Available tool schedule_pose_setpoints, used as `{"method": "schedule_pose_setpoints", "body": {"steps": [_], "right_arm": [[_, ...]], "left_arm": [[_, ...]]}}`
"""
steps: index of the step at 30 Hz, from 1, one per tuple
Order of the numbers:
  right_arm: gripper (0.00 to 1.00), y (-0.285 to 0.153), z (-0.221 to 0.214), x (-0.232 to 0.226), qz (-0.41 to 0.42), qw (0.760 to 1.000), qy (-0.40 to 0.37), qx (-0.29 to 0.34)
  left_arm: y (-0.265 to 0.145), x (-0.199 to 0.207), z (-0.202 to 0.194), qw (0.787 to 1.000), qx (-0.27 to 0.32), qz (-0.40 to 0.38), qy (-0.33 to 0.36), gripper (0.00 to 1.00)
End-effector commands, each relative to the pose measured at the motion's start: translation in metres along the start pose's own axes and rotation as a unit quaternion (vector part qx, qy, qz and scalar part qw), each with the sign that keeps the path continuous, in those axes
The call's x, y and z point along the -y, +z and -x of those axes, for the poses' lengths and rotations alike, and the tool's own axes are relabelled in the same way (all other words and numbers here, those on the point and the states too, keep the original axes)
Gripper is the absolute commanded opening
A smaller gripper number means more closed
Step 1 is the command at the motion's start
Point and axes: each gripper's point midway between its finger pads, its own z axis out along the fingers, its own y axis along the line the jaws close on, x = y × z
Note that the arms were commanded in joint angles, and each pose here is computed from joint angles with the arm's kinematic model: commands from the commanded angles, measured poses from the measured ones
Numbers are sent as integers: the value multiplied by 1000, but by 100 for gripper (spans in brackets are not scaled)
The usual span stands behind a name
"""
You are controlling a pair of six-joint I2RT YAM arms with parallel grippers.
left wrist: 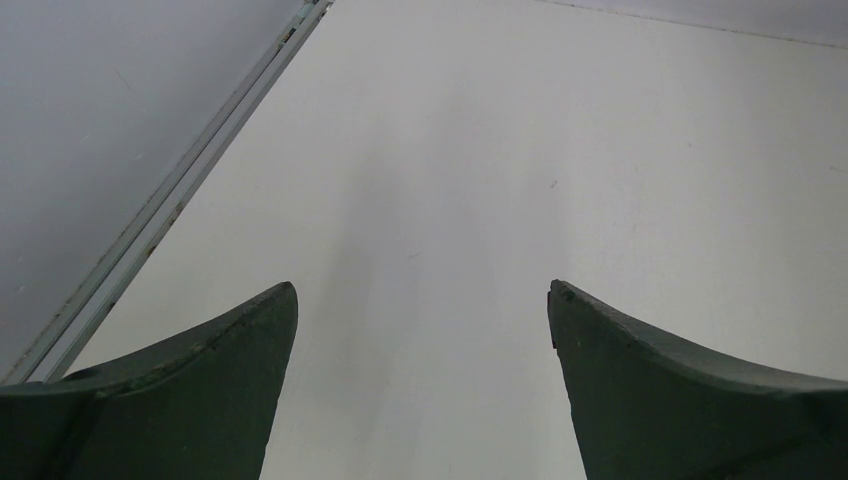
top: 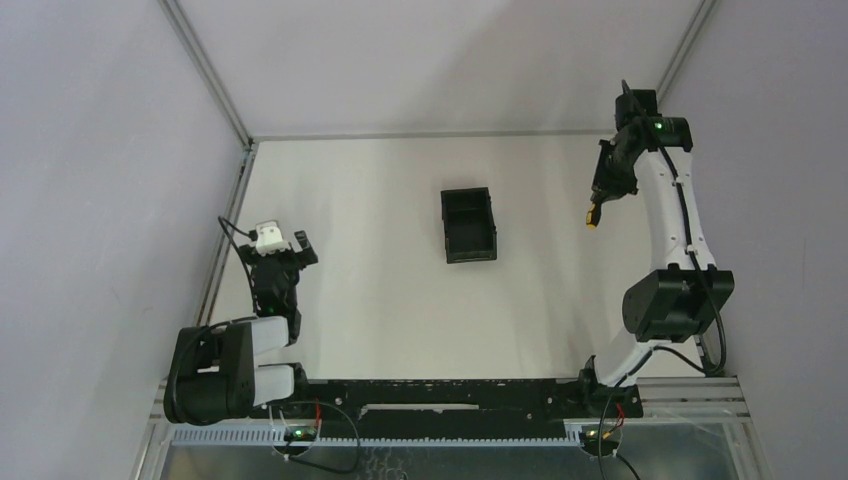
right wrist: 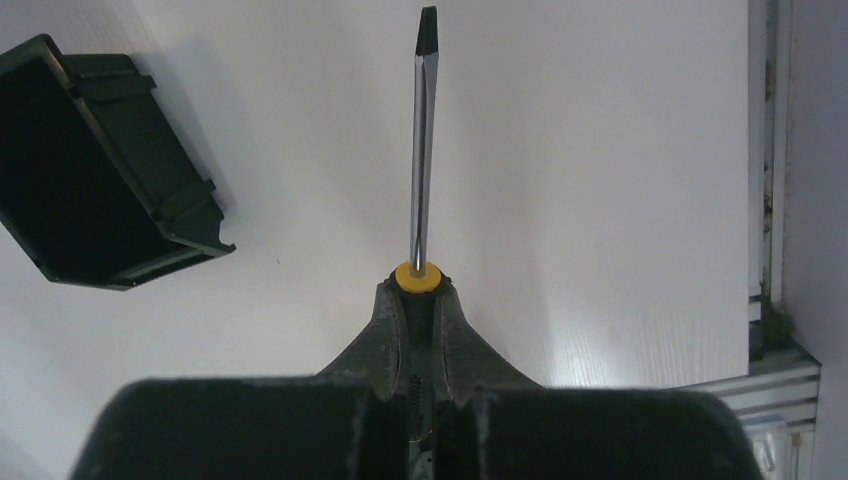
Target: Put the screwdriver in the bin
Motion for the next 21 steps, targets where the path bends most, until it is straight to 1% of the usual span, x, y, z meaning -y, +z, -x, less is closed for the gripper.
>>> {"method": "schedule_pose_setpoints", "body": {"steps": [1,3,6,9,13,17,21], "right_arm": [[0,-4,-10,-2,-1,999,0,-34],[0,-5,-3,-16,10,1000,-5,-18],[0,-6,0,-59,37,998,-45,1],[0,-4,-2,-111,67,992,-106,10],[0,1,-16,-182,113,974,-198,10],[0,6,-19,-219,119,958,-259,33],[0,30,-22,-239,123,942,-310,48]], "left_arm": [[10,4,29,999,41,-2,1,100],[10,3,28,999,41,-2,1,100],[10,3,29,999,41,-2,1,100],[10,3,28,999,40,-2,1,100],[10,3,29,999,41,-2,2,100],[10,4,29,999,41,-2,1,100],[10,3,29,999,41,-2,2,100]]}}
